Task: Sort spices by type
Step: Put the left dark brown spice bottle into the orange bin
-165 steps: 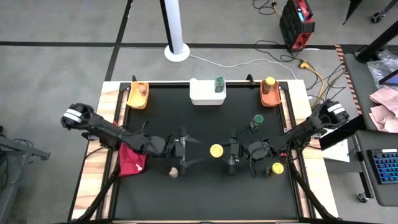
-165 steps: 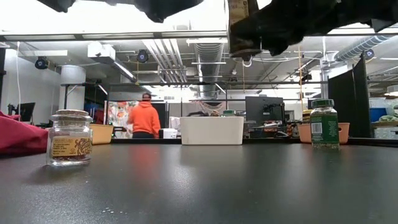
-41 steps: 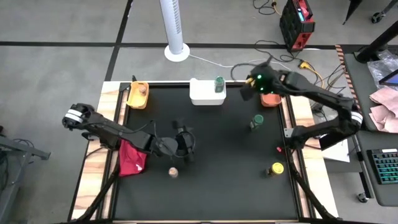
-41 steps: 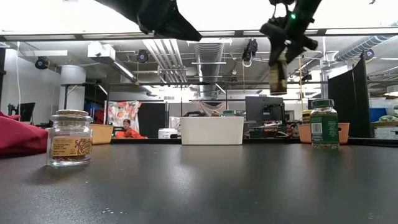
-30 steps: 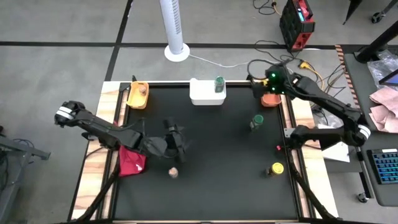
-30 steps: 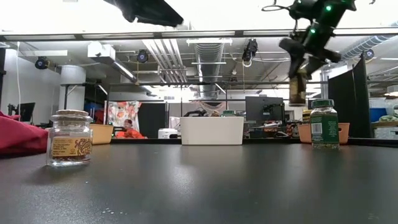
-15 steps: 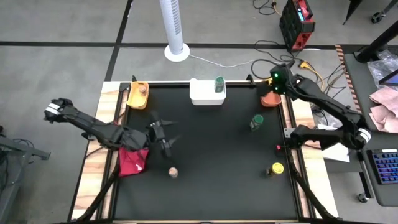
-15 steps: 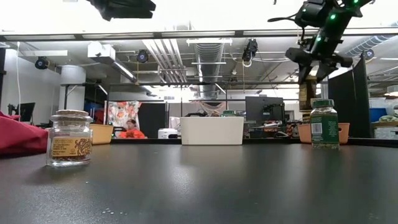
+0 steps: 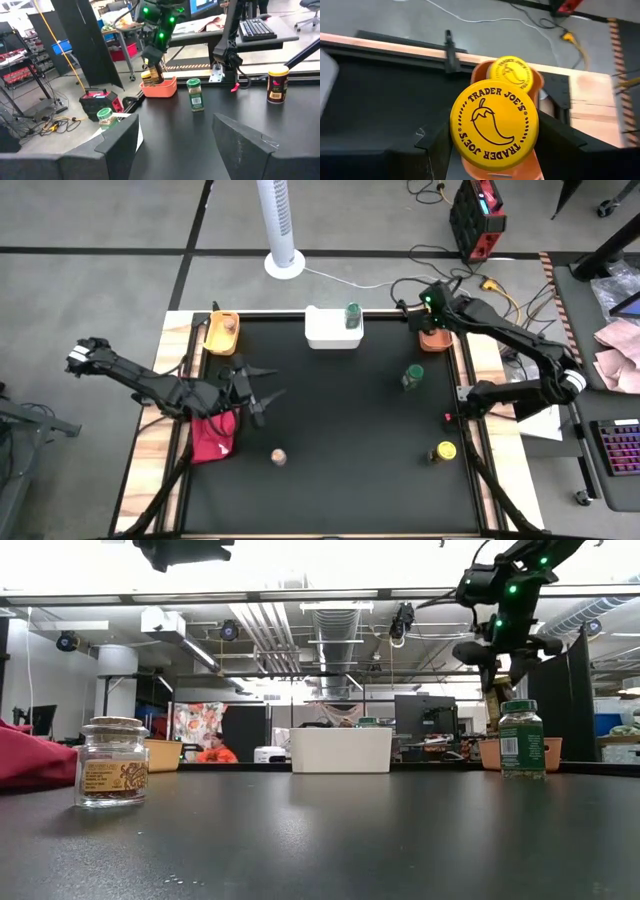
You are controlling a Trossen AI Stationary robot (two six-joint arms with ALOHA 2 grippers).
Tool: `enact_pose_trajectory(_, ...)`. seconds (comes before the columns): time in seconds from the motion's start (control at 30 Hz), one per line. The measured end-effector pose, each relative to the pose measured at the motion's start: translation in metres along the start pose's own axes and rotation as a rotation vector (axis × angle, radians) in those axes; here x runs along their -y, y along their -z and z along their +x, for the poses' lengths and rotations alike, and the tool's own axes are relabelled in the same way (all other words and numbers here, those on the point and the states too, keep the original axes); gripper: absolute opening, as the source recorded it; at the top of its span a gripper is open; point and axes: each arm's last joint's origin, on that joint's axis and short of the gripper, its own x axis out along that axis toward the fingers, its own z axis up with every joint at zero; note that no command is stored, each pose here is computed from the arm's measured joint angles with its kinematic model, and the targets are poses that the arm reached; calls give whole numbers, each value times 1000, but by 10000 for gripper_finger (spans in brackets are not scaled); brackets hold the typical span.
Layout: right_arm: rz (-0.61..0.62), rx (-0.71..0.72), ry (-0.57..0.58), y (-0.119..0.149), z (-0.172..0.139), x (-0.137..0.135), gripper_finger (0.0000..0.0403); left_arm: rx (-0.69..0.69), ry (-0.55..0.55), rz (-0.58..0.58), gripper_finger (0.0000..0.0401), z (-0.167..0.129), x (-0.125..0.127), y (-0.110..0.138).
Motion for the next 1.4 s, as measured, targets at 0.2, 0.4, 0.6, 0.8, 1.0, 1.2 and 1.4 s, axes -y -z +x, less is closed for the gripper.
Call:
enact_pose_trajectory(0.2,-23,-16,46,2,5,-3,217,7,-1,6,236,-4,-3,2)
enact_pose_trajectory(0.4,-24,-31,77,4,11,-6,217,14,-1,2,236,-7,-7,4)
enact_pose_trajectory(0.6,-14,-54,96,6,19,-9,217,13,-1,11,236,-7,-7,4)
enact_pose_trajectory(0.8,4,-59,115,7,25,-12,217,18,-2,24,236,-8,-8,3)
enact_pose_trajectory(1.0,50,-60,126,7,27,-13,217,47,-6,30,236,-15,-15,-2)
enact_pose_trajectory(1.2,106,-70,138,8,33,-14,217,69,-9,32,236,-25,-26,-6)
enact_pose_trajectory(1.4,143,-85,153,11,39,-15,217,74,-10,29,236,-35,-36,-8)
